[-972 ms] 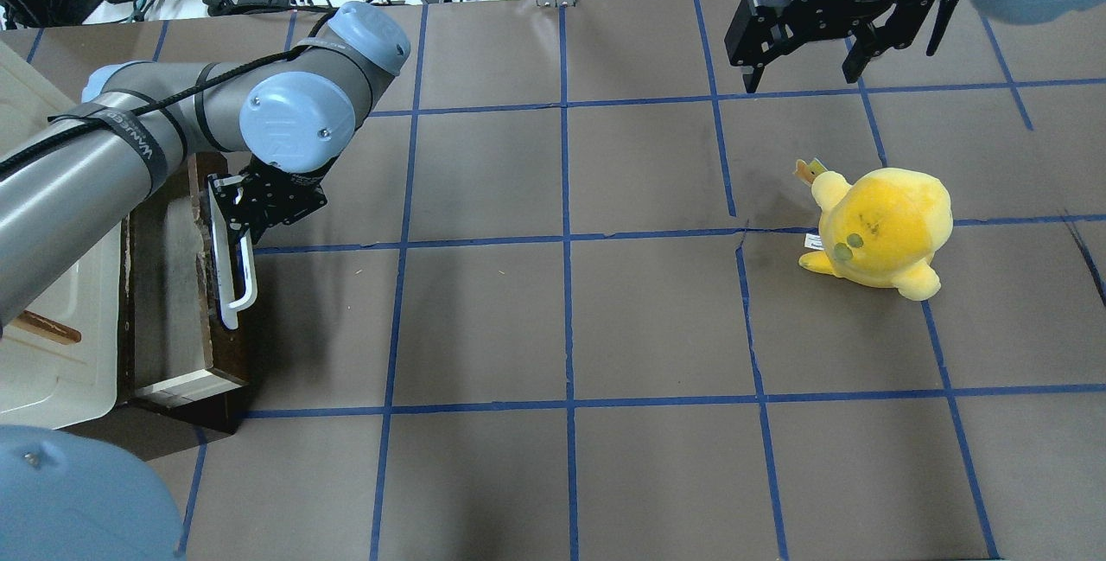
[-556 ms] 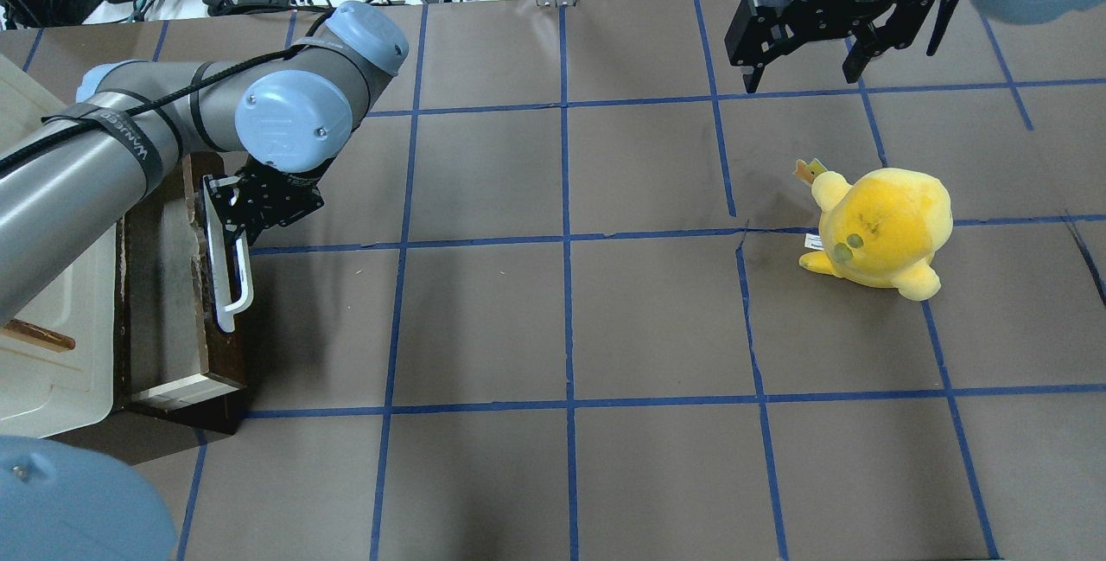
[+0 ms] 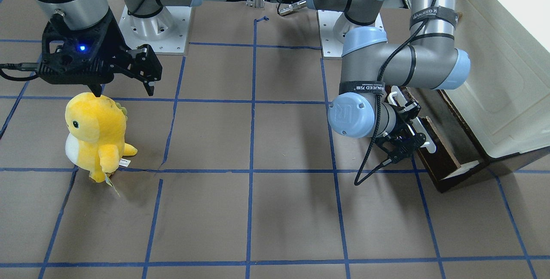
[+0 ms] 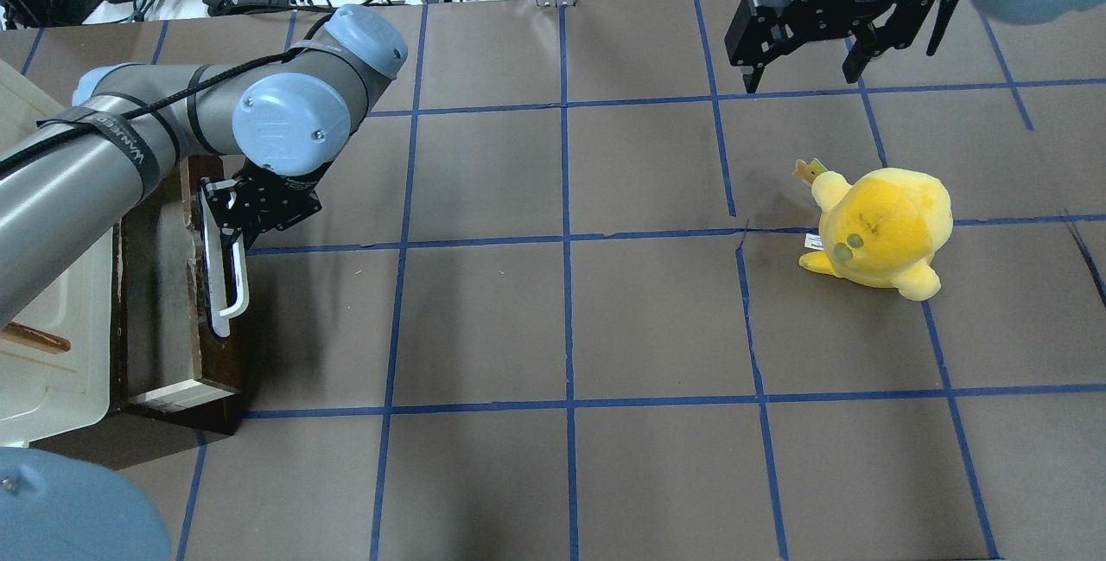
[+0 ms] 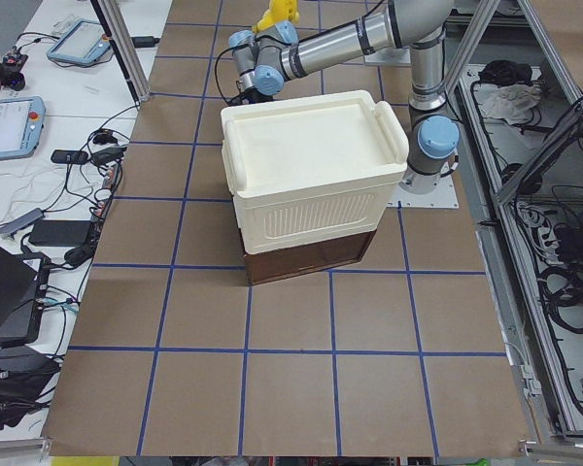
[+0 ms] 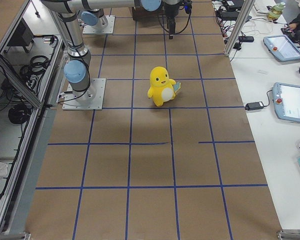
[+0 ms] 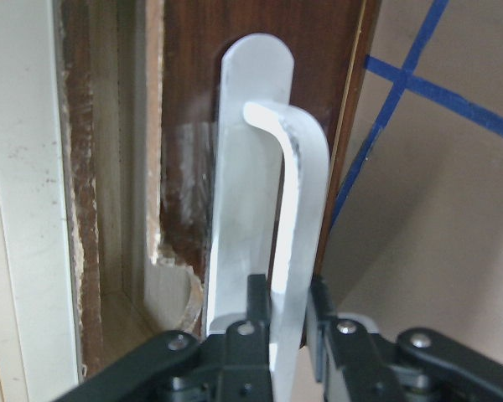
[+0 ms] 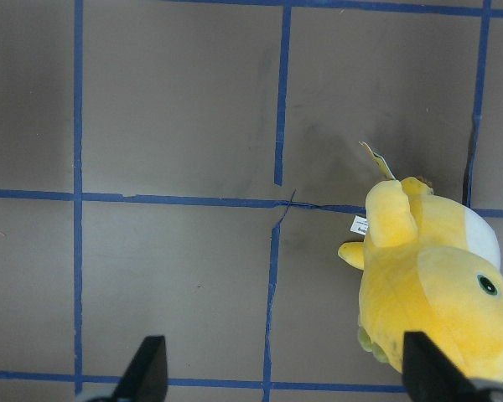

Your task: Pull drawer sideways

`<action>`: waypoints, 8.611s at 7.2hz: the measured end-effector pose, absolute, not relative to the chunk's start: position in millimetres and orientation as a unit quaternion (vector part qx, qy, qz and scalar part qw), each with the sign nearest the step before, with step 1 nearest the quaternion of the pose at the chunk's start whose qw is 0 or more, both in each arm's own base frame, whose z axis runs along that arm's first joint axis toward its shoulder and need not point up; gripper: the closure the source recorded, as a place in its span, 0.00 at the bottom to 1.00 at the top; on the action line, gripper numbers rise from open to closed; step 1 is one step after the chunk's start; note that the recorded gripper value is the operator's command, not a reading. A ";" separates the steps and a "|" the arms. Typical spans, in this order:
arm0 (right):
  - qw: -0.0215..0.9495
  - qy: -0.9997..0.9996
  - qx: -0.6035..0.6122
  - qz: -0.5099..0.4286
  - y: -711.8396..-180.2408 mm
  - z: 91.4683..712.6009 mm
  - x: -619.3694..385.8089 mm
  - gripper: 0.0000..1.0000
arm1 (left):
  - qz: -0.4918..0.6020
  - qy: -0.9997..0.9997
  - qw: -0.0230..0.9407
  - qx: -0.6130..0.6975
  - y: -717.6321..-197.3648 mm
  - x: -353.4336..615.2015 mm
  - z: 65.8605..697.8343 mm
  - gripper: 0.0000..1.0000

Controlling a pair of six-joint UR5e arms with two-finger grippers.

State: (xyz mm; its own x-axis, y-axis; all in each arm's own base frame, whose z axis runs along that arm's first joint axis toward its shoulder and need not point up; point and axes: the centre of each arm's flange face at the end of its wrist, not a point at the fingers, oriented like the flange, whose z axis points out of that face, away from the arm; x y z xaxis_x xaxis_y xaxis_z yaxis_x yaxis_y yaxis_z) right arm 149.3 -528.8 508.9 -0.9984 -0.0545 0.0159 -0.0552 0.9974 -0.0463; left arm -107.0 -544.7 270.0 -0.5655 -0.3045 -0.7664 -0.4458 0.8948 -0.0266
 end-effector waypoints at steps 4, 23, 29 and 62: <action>0.007 -0.999 0.027 0.023 -528.8 508.9 149.2 0.00 | 0.098 0.879 0.416 -0.211 -540.7 -107.4 268.2 1.00; 0.007 -0.999 0.027 0.023 -528.8 508.9 149.3 0.00 | 0.099 0.882 0.407 -0.216 -551.9 -117.0 260.3 1.00; 0.007 -0.999 0.028 0.023 -528.8 509.0 149.2 0.00 | 0.086 0.886 0.401 -0.217 -558.6 -145.4 256.9 1.00; 0.007 -0.999 0.028 0.023 -528.8 509.0 149.2 0.00 | -0.046 0.998 -0.016 -0.039 -510.9 -105.0 502.6 0.00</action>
State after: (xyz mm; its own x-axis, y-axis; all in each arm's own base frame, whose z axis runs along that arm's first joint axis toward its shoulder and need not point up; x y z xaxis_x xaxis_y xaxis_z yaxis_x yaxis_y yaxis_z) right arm 149.2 -528.8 509.0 -0.9984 -0.0549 0.0162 -0.0556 0.9974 -0.0463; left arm -105.0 -510.9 502.6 -0.9965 -0.0763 0.0352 -0.0792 0.9928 -0.0898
